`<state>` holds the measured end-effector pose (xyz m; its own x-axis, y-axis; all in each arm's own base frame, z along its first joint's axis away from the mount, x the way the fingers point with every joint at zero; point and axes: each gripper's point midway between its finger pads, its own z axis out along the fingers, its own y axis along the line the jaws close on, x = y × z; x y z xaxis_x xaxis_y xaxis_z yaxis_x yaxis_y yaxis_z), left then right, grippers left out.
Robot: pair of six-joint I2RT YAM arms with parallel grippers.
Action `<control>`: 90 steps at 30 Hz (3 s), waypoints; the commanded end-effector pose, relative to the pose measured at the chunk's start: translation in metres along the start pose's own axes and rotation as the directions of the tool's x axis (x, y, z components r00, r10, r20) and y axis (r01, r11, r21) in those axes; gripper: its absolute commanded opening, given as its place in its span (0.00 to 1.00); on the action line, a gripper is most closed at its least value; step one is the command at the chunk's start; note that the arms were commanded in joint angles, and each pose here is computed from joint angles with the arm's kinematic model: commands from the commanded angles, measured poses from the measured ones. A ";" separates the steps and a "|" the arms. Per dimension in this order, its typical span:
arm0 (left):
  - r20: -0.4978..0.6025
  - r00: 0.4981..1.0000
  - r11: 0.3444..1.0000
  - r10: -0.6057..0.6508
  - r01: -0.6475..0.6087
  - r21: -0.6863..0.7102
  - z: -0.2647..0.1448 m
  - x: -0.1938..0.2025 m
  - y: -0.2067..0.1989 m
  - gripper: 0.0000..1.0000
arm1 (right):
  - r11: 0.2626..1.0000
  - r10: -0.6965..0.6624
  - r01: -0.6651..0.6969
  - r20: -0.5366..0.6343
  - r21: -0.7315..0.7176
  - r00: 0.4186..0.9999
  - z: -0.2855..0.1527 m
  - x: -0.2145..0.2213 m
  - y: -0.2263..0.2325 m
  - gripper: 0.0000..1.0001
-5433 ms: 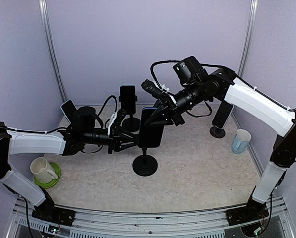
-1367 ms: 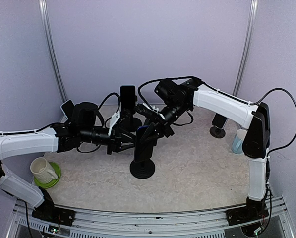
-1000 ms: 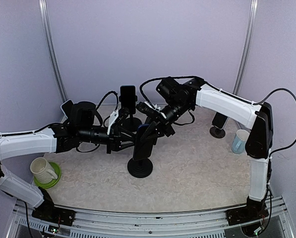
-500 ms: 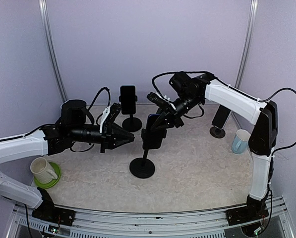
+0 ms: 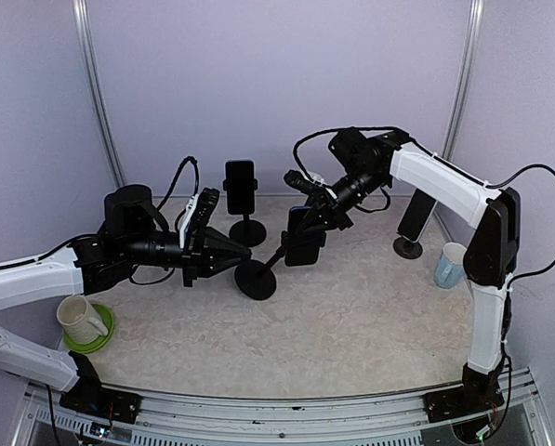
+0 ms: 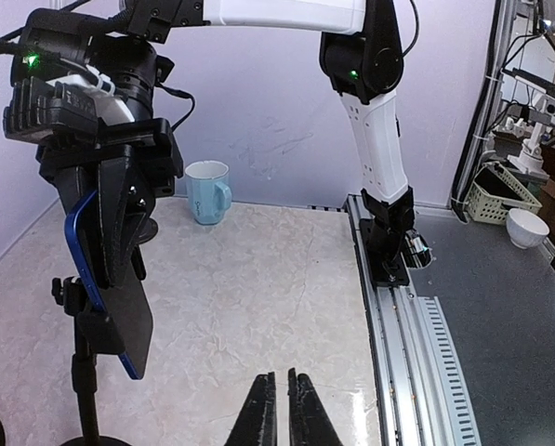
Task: Place the phone on the phone stand
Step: Install the phone on the phone stand.
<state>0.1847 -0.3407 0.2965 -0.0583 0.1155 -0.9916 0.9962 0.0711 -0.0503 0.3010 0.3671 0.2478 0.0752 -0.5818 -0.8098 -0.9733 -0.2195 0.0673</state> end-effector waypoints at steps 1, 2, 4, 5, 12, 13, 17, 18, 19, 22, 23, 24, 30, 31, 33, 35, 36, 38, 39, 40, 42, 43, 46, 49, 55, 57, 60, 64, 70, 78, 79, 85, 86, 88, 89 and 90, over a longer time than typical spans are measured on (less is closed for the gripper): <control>0.025 1.000 1.000 0.004 -0.004 -0.015 0.001 -0.003 0.002 0.09 | 0.996 -0.036 0.040 0.050 -0.076 0.998 0.018 -0.020 0.012 0.00; 0.024 1.000 1.000 0.001 -0.001 -0.017 0.001 -0.001 0.002 0.10 | 0.996 -0.048 0.052 0.059 -0.076 0.997 0.018 -0.025 0.012 0.00; 0.023 1.000 1.000 -0.001 0.002 -0.025 0.002 0.000 0.004 0.15 | 0.994 -0.064 0.070 0.086 -0.078 0.994 0.017 -0.034 0.014 0.00; 0.024 1.000 1.000 -0.002 0.003 -0.027 0.002 0.000 0.004 0.17 | 0.993 -0.076 0.084 0.101 -0.080 0.992 0.015 -0.039 0.015 0.00; 0.016 1.000 0.995 -0.002 0.004 -0.104 0.001 0.006 0.017 0.35 | 0.989 -0.123 0.135 0.156 -0.067 0.980 0.008 -0.064 0.021 0.00; 0.016 1.000 0.992 -0.002 0.004 -0.123 0.001 0.007 0.021 0.39 | 0.988 -0.125 0.138 0.166 -0.070 0.978 0.008 -0.067 0.022 0.00; 0.019 1.000 0.976 -0.017 0.020 -0.215 0.000 0.011 0.038 0.46 | 0.986 -0.136 0.151 0.187 -0.066 0.973 0.011 -0.077 0.023 0.00; 0.018 1.000 0.971 -0.021 0.024 -0.238 -0.001 0.013 0.042 0.47 | 0.986 -0.135 0.150 0.188 -0.068 0.973 0.014 -0.078 0.024 0.00; 0.018 1.000 0.966 -0.023 0.027 -0.257 -0.002 0.014 0.046 0.48 | 0.986 -0.134 0.150 0.189 -0.072 0.973 0.016 -0.079 0.025 0.00; 0.018 0.999 0.961 -0.034 0.038 -0.275 -0.003 0.018 0.051 0.50 | 0.985 -0.133 0.149 0.180 -0.081 0.975 0.025 -0.081 0.026 0.00; 0.021 0.999 0.960 -0.036 0.041 -0.278 -0.004 0.019 0.051 0.51 | 0.985 -0.135 0.152 0.176 -0.084 0.975 0.028 -0.081 0.028 0.00; 0.022 0.999 0.959 -0.037 0.042 -0.280 -0.005 0.020 0.051 0.51 | 0.985 -0.136 0.153 0.171 -0.086 0.976 0.030 -0.082 0.029 0.00; 0.053 0.998 0.952 -0.030 0.045 -0.303 -0.010 0.019 0.052 0.57 | 0.982 -0.150 0.166 0.171 -0.084 0.974 0.037 -0.090 0.031 0.00; 0.057 0.998 0.951 -0.032 0.048 -0.307 -0.011 0.019 0.053 0.58 | 0.982 -0.152 0.167 0.171 -0.082 0.974 0.037 -0.091 0.031 0.00; 0.066 0.997 0.950 -0.032 0.051 -0.309 -0.012 0.019 0.053 0.60 | 0.982 -0.152 0.169 0.179 -0.079 0.972 0.037 -0.094 0.031 0.00; 0.070 0.997 0.949 -0.032 0.052 -0.311 -0.014 0.019 0.053 0.61 | 0.983 -0.147 0.165 0.190 -0.085 0.971 0.037 -0.096 0.032 0.00; 0.072 0.997 0.948 -0.032 0.053 -0.314 -0.014 0.019 0.053 0.61 | 0.983 -0.142 0.161 0.192 -0.090 0.971 0.038 -0.097 0.033 0.00; 0.076 0.997 0.947 -0.034 0.057 -0.317 -0.015 0.021 0.052 0.62 | 0.983 -0.139 0.159 0.196 -0.088 0.971 0.038 -0.099 0.033 0.00; 0.077 0.996 0.946 -0.035 0.058 -0.320 -0.016 0.021 0.052 0.62 | 0.985 -0.132 0.151 0.196 -0.088 0.972 0.039 -0.099 0.032 0.00; 0.080 0.996 0.944 -0.035 0.059 -0.323 -0.017 0.021 0.052 0.62 | 0.986 -0.127 0.146 0.196 -0.086 0.972 0.039 -0.099 0.031 0.00; 0.081 0.996 0.943 -0.034 0.059 -0.327 -0.019 0.022 0.052 0.64 | 0.986 -0.125 0.143 0.193 -0.082 0.973 0.041 -0.100 0.031 0.00; 0.083 0.996 0.942 -0.035 0.060 -0.330 -0.019 0.022 0.052 0.65 | 0.987 -0.123 0.140 0.189 -0.081 0.974 0.042 -0.099 0.030 0.00; 0.083 0.996 0.941 -0.038 0.064 -0.333 -0.020 0.024 0.053 0.67 | 0.989 -0.114 0.129 0.176 -0.076 0.978 0.046 -0.096 0.028 0.00; 0.085 0.996 0.939 -0.039 0.066 -0.338 -0.021 0.024 0.054 0.70 | 0.991 -0.105 0.118 0.164 -0.070 0.981 0.047 -0.094 0.026 0.00; 0.087 0.995 0.933 -0.044 0.072 -0.352 -0.022 0.026 0.059 0.80 | 0.991 -0.102 0.116 0.164 -0.074 0.981 0.047 -0.094 0.028 0.00; 0.085 0.995 0.933 -0.051 0.078 -0.352 -0.022 0.029 0.062 0.82 | 0.991 -0.101 0.115 0.166 -0.075 0.981 0.047 -0.094 0.028 0.00; 0.084 0.995 0.933 -0.059 0.085 -0.351 -0.021 0.031 0.064 0.85 | 0.991 -0.099 0.113 0.163 -0.078 0.982 0.048 -0.094 0.029 0.00; 0.085 0.994 0.930 -0.067 0.093 -0.357 -0.021 0.033 0.067 0.90 | 0.990 -0.093 0.109 0.162 -0.089 0.982 0.051 -0.093 0.030 0.00; 0.079 0.994 0.930 -0.078 0.101 -0.352 -0.019 0.037 0.071 0.95 | 0.990 -0.097 0.112 0.167 -0.087 0.981 0.053 -0.097 0.031 0.00; 0.055 0.994 0.954 -0.092 0.104 -0.283 -0.007 0.043 0.068 0.74 | 0.990 -0.105 0.120 0.172 -0.078 0.980 0.052 -0.103 0.033 0.00; 0.052 0.994 0.954 -0.095 0.106 -0.282 -0.006 0.044 0.069 0.71 | 0.990 -0.104 0.118 0.170 -0.077 0.980 0.052 -0.102 0.033 0.00; 0.050 0.994 0.952 -0.101 0.111 -0.285 -0.002 0.045 0.076 0.51 | 0.989 -0.099 0.114 0.165 -0.088 0.981 0.054 -0.101 0.037 0.00; 0.051 0.993 0.952 -0.102 0.112 -0.286 -0.002 0.045 0.077 0.48 | 0.989 -0.097 0.113 0.164 -0.091 0.982 0.055 -0.101 0.037 0.00; 0.054 0.994 0.951 -0.099 0.111 -0.290 -0.002 0.044 0.078 0.40 | 0.990 -0.092 0.108 0.163 -0.094 0.982 0.056 -0.100 0.037 0.00; 0.057 0.994 0.950 -0.097 0.109 -0.291 -0.002 0.044 0.079 0.35 | 0.990 -0.089 0.106 0.162 -0.095 0.983 0.056 -0.100 0.037 0.00; 0.059 0.994 0.950 -0.095 0.108 -0.292 -0.003 0.043 0.079 0.33 | 0.990 -0.087 0.104 0.162 -0.096 0.983 0.057 -0.099 0.036 0.00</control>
<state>0.2558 -0.3246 0.2286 -0.1988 0.0927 -0.9756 0.9128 0.3800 -0.1499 0.2568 0.4518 0.2632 0.0769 -0.5257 -0.8472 -0.9492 -0.2985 0.0991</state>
